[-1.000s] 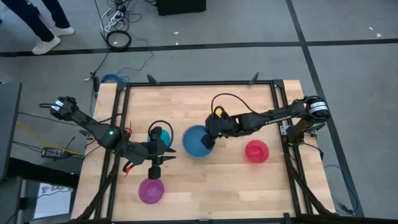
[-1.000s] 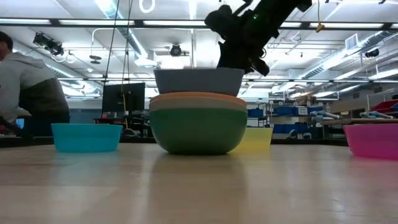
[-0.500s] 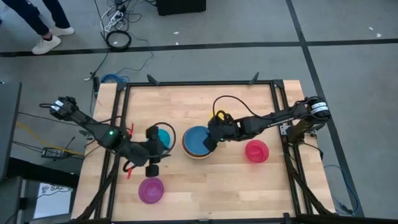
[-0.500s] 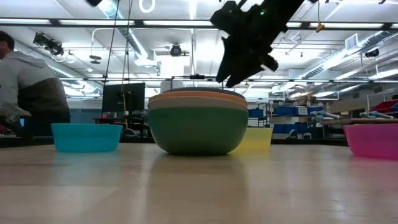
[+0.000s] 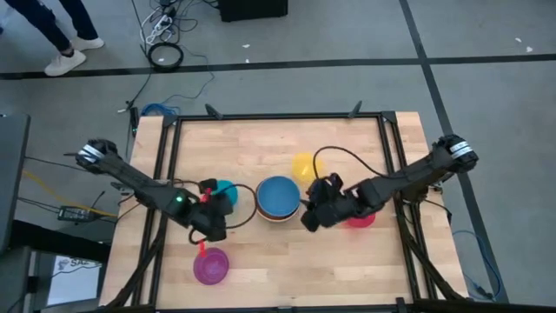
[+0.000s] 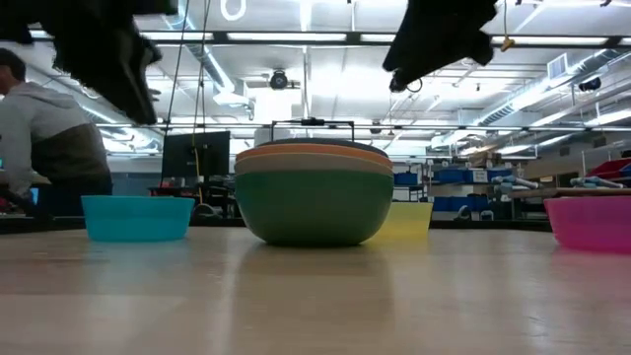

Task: Nest bowls inside each other
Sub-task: Stack the light blue bowl on top of the blue bowl

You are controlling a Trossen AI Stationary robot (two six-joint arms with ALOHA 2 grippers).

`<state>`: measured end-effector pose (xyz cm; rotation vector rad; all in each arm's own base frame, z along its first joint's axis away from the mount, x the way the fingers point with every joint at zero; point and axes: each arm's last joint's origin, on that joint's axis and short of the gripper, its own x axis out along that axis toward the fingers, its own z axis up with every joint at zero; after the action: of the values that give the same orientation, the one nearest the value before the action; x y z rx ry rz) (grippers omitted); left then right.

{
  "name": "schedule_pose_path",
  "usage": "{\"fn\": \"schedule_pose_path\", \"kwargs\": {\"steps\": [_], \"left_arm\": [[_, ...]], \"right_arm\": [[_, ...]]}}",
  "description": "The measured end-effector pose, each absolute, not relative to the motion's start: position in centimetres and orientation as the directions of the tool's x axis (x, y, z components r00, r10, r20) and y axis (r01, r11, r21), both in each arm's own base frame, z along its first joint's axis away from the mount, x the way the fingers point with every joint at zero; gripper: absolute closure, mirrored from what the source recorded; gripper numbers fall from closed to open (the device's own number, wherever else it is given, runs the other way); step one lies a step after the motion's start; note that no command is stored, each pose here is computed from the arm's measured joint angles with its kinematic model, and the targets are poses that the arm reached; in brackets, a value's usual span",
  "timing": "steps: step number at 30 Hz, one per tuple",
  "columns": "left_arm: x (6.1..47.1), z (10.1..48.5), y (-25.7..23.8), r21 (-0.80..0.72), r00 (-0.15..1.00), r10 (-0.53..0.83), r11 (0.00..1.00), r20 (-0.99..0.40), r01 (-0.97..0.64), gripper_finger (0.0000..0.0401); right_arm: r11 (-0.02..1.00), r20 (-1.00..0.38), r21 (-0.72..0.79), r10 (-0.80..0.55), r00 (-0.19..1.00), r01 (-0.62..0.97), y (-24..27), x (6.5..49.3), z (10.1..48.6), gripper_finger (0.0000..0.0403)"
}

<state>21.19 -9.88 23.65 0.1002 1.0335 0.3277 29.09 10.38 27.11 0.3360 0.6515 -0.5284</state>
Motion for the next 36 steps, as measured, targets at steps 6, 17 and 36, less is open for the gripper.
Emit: {"fn": "schedule_pose_path", "kwargs": {"steps": [6,17,36], "left_arm": [[22.4,21.2,-9.2,0.228,0.363,0.37,0.898,-0.855,-0.377,0.0296],[23.5,19.1,-8.3,0.108,0.203,0.25,0.841,-0.947,-0.53,0.0296],[25.2,15.6,-6.5,0.226,0.04,0.291,0.817,-0.956,-0.53,0.0299]], "right_arm": [[0.816,-0.656,0.183,-0.314,0.687,0.548,12.6,28.4,26.8,0.0262],[0.804,-0.67,0.195,-0.309,0.675,0.561,13.5,28.6,25.8,0.0262],[0.804,-0.671,0.194,-0.31,0.674,0.563,13.5,28.6,25.7,0.0262]]}}
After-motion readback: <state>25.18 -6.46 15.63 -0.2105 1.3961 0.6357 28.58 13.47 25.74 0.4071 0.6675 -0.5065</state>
